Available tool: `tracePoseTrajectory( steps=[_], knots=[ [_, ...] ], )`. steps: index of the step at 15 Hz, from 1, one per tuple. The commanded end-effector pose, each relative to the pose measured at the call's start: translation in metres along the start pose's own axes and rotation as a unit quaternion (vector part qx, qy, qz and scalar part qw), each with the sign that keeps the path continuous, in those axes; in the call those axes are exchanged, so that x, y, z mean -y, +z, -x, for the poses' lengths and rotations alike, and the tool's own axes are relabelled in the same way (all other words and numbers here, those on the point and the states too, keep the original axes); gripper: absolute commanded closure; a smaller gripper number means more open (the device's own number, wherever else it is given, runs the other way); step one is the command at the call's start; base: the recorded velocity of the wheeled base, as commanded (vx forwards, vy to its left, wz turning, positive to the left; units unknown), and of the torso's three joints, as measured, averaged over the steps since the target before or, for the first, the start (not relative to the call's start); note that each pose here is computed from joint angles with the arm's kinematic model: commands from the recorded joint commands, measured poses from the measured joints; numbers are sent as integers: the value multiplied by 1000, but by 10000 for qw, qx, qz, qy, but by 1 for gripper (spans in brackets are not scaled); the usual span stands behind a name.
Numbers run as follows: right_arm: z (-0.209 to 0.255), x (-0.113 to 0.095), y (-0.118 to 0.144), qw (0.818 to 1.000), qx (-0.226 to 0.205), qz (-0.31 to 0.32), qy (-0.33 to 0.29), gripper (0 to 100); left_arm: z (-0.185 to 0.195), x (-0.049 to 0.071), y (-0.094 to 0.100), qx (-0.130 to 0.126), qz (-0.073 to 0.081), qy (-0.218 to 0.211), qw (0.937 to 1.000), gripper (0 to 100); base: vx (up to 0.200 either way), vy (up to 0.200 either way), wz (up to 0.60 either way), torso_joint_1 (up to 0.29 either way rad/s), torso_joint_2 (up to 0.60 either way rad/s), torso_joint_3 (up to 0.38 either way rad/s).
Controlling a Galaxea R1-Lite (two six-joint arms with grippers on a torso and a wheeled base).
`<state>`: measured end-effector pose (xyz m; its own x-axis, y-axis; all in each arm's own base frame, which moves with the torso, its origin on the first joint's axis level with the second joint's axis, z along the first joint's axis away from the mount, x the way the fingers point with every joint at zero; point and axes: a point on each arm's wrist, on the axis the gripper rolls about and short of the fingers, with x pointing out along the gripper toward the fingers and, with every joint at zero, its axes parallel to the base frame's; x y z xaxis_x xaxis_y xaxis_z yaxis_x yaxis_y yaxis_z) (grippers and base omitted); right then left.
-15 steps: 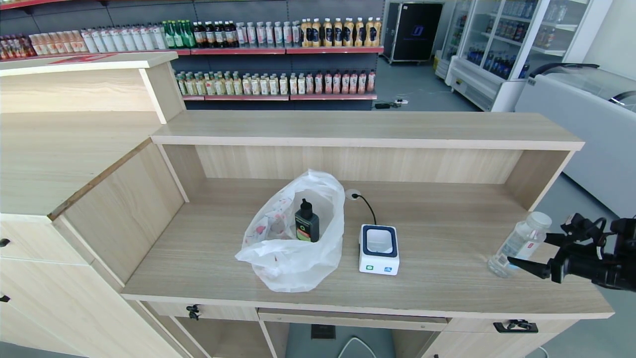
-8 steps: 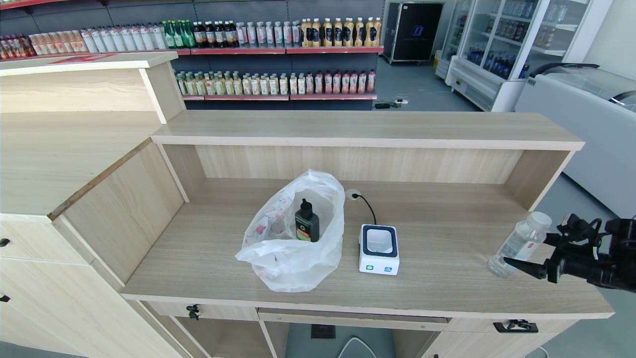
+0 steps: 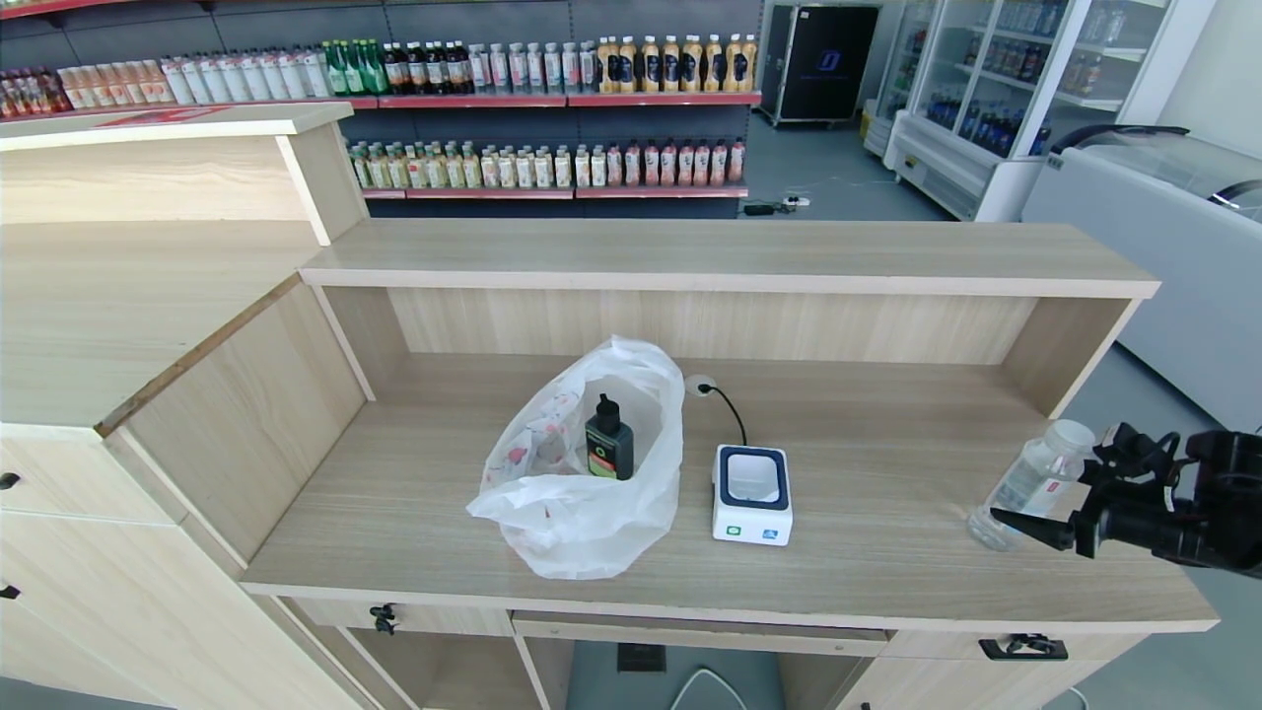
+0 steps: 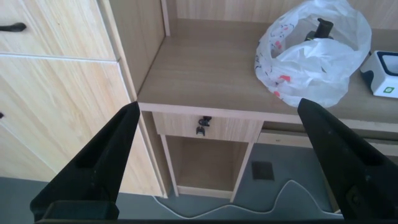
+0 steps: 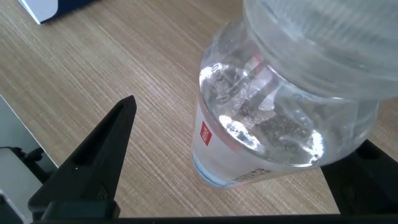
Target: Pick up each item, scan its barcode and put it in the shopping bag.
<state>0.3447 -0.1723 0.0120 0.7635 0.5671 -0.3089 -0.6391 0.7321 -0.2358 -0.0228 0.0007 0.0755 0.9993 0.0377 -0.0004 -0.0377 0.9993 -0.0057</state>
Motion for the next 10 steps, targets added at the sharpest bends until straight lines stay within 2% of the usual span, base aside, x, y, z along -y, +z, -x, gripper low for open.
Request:
tracePoseTrajectory(
  steps=[1, 10],
  knots=[
    [-2, 1, -2, 10000, 1, 4, 1, 0, 0, 0, 0, 2, 2, 11, 10000, 0, 0, 0, 0, 0, 0, 0],
    [-18, 4, -2, 9997, 114, 124, 176, 0, 0, 0, 0, 2, 2, 3, 10000, 0, 0, 0, 0, 0, 0, 0]
  ],
)
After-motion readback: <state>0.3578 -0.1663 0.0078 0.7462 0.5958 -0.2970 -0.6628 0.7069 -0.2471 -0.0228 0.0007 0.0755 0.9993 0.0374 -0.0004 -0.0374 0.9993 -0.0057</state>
